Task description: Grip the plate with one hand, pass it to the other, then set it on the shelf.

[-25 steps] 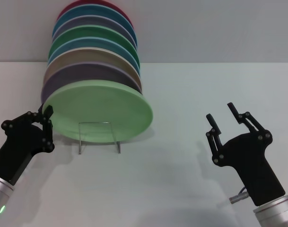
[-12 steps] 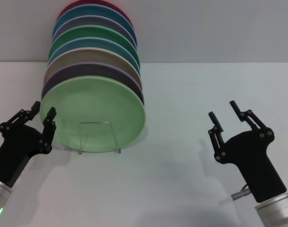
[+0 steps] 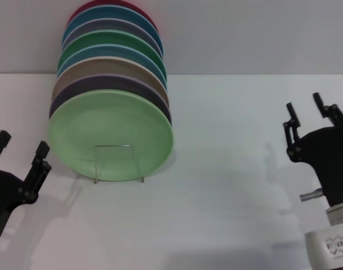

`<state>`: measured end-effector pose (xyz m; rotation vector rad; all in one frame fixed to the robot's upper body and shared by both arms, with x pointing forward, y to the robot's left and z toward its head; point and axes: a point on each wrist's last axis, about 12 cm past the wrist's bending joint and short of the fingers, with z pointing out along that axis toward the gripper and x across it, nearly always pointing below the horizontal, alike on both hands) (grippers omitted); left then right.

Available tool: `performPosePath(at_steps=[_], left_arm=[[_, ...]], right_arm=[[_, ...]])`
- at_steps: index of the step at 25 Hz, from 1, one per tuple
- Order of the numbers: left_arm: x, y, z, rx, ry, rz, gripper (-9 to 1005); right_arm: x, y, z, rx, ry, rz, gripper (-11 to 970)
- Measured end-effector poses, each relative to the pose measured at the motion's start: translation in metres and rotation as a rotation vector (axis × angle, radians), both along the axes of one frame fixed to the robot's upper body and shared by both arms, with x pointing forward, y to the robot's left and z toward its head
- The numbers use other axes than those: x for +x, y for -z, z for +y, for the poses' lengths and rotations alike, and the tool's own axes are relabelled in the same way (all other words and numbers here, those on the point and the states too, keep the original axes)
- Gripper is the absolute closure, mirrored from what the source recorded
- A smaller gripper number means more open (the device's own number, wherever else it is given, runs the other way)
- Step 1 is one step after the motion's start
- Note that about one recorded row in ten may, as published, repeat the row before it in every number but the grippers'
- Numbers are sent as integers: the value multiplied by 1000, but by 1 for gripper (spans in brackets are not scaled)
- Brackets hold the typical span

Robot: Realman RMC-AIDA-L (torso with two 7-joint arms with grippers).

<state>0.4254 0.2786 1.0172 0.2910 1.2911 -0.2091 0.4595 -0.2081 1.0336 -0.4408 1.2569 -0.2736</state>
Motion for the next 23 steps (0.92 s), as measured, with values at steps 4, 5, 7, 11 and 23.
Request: performPosePath(at_steps=[4,5,7,11,23], left_arm=[[7,-5,-2,-35,-21,-23,403],[10,-7,-2,-49,-38,-33,382],[14,-10,2,-69,-69,-49,294],[21,-13,15,-127,-142,-50,159],[25,-15,22,-178,-192,-53,150]], right_arm=[[7,-4,-7,76,-9,-23,489],[10,-5,-10,106,-11,-25,486],[17,-7,-15,175,-19,-24,481],[31,-7,-29,332,-67,6,470],[42,-6,-43,383,-97,22,264]])
